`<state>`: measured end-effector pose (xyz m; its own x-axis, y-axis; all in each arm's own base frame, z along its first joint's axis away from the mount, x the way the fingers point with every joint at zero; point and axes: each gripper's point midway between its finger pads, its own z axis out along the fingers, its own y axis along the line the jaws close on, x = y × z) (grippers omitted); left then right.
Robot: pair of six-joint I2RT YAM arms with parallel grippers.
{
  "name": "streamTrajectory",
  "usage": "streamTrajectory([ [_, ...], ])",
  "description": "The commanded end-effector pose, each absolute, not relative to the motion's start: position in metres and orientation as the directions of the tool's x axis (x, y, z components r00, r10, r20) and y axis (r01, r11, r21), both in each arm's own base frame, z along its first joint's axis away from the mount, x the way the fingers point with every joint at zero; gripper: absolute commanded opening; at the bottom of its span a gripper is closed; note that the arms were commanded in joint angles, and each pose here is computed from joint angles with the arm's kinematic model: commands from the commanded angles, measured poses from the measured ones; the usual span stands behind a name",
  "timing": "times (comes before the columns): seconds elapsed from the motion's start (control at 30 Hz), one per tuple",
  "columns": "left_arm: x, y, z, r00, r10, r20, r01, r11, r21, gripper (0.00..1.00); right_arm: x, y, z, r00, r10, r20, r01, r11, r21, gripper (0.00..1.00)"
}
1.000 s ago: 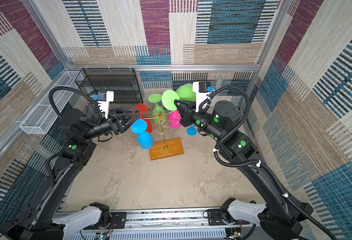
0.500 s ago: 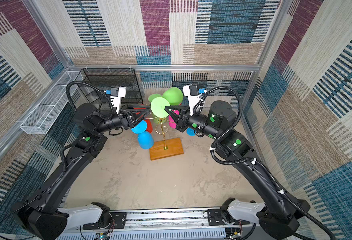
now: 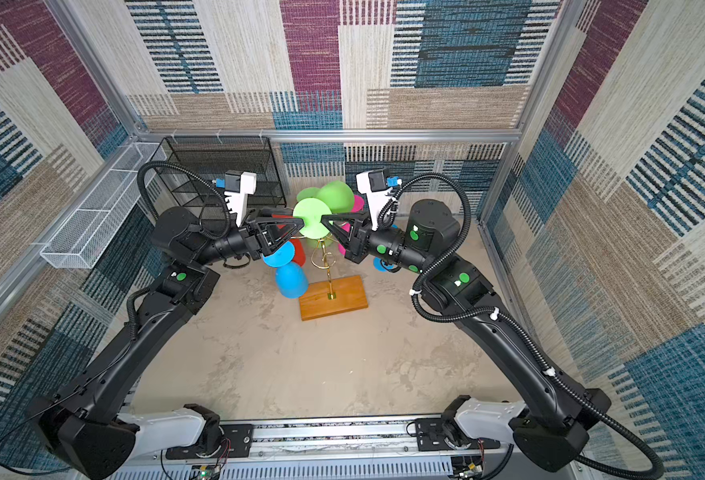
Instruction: Take the wine glass off the wine glass rack
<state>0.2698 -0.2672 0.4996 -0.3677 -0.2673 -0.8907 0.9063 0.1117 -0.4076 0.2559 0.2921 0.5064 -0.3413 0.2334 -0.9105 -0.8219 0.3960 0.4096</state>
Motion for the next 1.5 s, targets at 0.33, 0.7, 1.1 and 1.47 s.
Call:
streamTrajectory([
  [0.33, 0.26, -0.269, 0.514, -0.375, -0.307, -0.875, 0.913, 0.041, -0.406, 0.13, 0.254, 0.3, 0.511, -0.342, 0.243, -0.908, -0.834, 0.367, 0.412, 0.0],
  [0.7, 0.266, -0.257, 0.531, -0.443, -0.408, -0.798, 0.861, 0.056, -0.506, 0.0, 0.251, 0.287, 0.515, -0.285, 0.256, -0.923, -0.828, 0.419, 0.372, 0.36],
  [1.1, 0.272, -0.252, 0.531, -0.578, -0.385, -0.719, 0.747, 0.104, -0.656, 0.0, 0.256, 0.228, 0.507, 0.246, 0.089, -0.965, -0.677, 0.729, -0.105, 0.99],
  [1.47, 0.255, -0.255, 0.548, -0.645, -0.336, -0.686, 0.725, 0.013, -0.689, 0.0, 0.276, 0.278, 0.487, 0.445, -0.062, -0.893, -0.681, 0.624, -0.383, 0.99],
])
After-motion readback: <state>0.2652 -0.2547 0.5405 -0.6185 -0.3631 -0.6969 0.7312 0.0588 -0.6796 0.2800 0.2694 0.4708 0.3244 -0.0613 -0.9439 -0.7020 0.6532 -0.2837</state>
